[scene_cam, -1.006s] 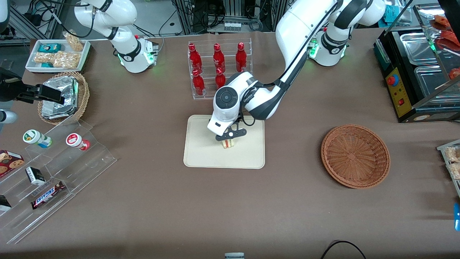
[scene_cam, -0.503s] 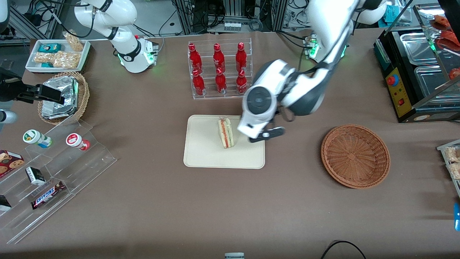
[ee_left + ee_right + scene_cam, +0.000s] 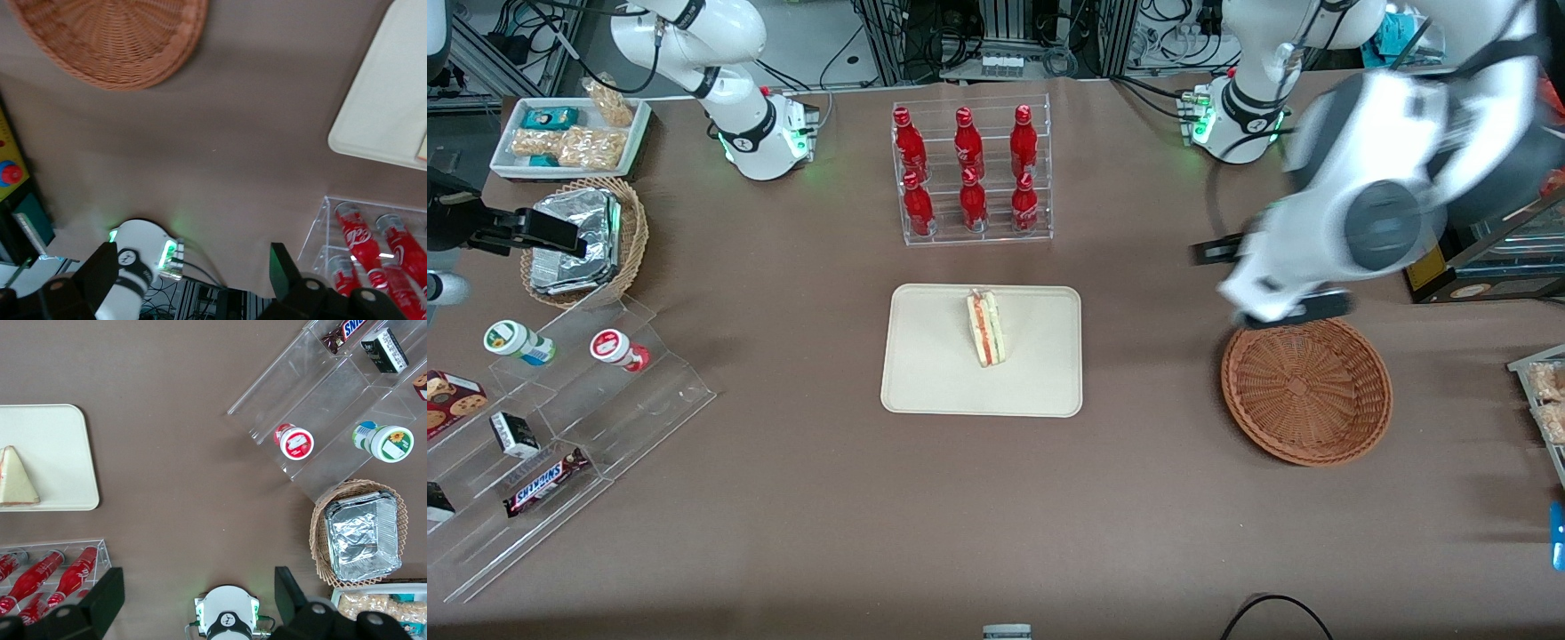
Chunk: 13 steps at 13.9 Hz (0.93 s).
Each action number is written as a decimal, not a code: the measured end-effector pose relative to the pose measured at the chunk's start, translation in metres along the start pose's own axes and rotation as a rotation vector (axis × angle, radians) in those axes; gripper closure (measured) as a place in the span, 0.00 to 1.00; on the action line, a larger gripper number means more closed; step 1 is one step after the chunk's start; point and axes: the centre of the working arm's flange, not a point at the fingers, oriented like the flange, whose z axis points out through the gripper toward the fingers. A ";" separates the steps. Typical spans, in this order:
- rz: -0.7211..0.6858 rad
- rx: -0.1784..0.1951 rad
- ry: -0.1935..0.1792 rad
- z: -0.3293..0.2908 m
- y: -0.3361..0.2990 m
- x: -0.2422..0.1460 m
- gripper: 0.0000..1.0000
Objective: Place sandwich from basket to tray
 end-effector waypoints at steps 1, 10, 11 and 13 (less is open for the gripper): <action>-0.014 0.008 0.009 -0.009 -0.023 -0.005 0.00; 0.003 0.011 0.010 -0.049 -0.145 -0.076 0.00; 0.004 0.012 0.013 -0.049 -0.145 -0.083 0.00; 0.008 0.011 0.030 -0.053 -0.145 -0.091 0.00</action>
